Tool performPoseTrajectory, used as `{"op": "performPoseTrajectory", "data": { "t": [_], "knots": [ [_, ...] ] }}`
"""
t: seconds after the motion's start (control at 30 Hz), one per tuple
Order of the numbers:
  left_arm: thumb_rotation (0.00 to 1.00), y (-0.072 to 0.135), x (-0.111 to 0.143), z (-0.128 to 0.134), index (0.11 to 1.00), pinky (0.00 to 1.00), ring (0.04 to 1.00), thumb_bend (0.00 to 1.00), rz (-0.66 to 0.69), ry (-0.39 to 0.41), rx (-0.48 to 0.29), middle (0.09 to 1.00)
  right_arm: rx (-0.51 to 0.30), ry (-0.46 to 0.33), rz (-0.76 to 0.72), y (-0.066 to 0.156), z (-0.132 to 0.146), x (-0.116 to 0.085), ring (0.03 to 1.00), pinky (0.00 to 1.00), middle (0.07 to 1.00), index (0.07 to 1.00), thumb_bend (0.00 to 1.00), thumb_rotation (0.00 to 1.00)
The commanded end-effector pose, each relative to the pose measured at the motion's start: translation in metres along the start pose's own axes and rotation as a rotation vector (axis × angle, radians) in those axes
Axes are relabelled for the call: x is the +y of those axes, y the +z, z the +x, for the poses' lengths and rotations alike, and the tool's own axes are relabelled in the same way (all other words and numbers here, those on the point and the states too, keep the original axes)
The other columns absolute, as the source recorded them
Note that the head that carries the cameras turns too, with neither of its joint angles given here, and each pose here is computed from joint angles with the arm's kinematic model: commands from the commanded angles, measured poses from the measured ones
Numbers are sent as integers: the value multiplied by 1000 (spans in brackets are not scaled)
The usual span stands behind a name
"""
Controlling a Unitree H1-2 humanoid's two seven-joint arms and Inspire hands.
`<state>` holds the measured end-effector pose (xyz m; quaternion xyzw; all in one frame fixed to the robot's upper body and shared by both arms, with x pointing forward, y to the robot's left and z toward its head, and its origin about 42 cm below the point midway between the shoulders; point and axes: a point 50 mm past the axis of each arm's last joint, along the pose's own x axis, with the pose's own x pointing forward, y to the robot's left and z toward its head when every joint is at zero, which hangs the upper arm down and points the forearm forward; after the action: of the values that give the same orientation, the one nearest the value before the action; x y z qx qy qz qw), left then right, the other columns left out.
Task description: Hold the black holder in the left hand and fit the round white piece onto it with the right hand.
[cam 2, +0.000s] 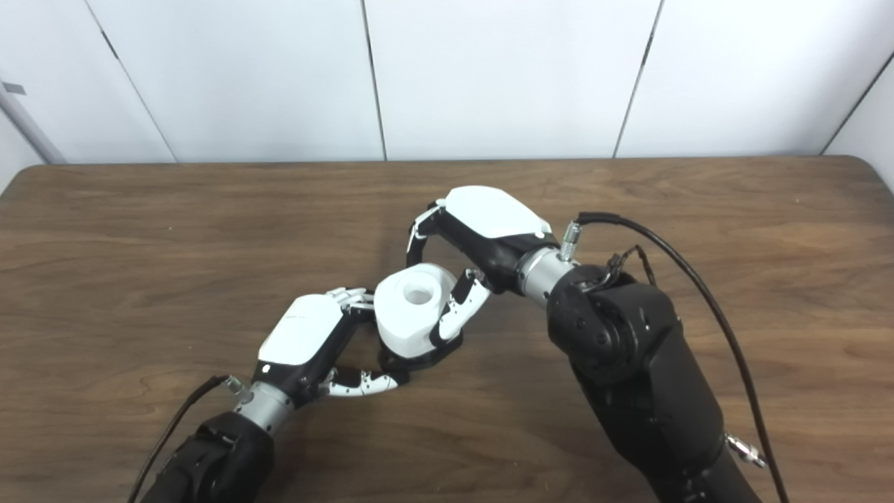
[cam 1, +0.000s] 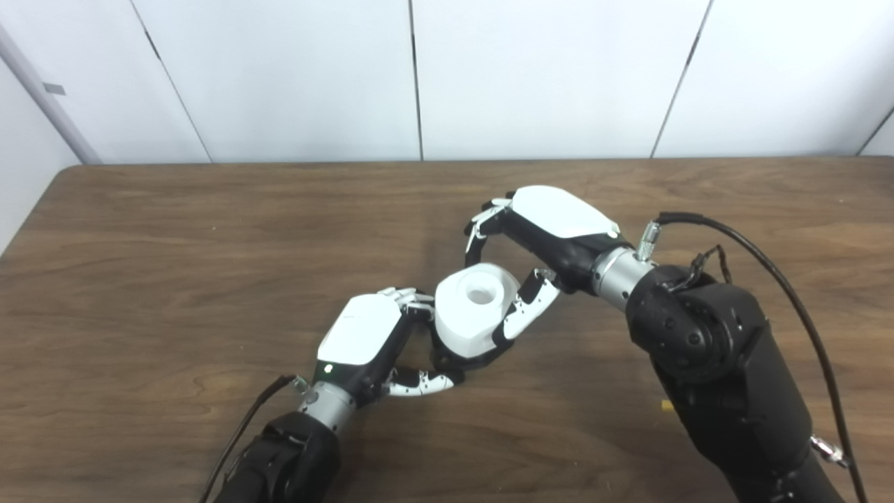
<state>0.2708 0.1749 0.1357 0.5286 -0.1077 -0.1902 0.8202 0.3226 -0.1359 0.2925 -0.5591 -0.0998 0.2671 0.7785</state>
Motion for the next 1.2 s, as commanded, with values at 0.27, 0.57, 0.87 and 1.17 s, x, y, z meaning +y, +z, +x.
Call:
{"op": "performPoseTrajectory", "data": {
  "t": [0.27,0.57,0.87,1.17],
  "knots": [
    [47,4,-21,-4,487,879,840,520,-9,-129,2,767,-40,-67,-26,7,1,-10,923,1000,809,483,525,137],
    [47,3,-21,-5,487,883,842,520,-12,-126,2,768,-42,-64,-31,7,1,-8,920,1000,809,483,525,137],
    [47,4,-20,-6,487,885,845,520,-11,-126,1,768,-37,-66,-26,7,1,-7,921,1000,805,483,525,137],
    [47,4,-19,-6,487,883,842,520,-10,-127,3,767,-39,-66,-25,5,2,-6,917,1000,805,483,525,137]
  ]
}}
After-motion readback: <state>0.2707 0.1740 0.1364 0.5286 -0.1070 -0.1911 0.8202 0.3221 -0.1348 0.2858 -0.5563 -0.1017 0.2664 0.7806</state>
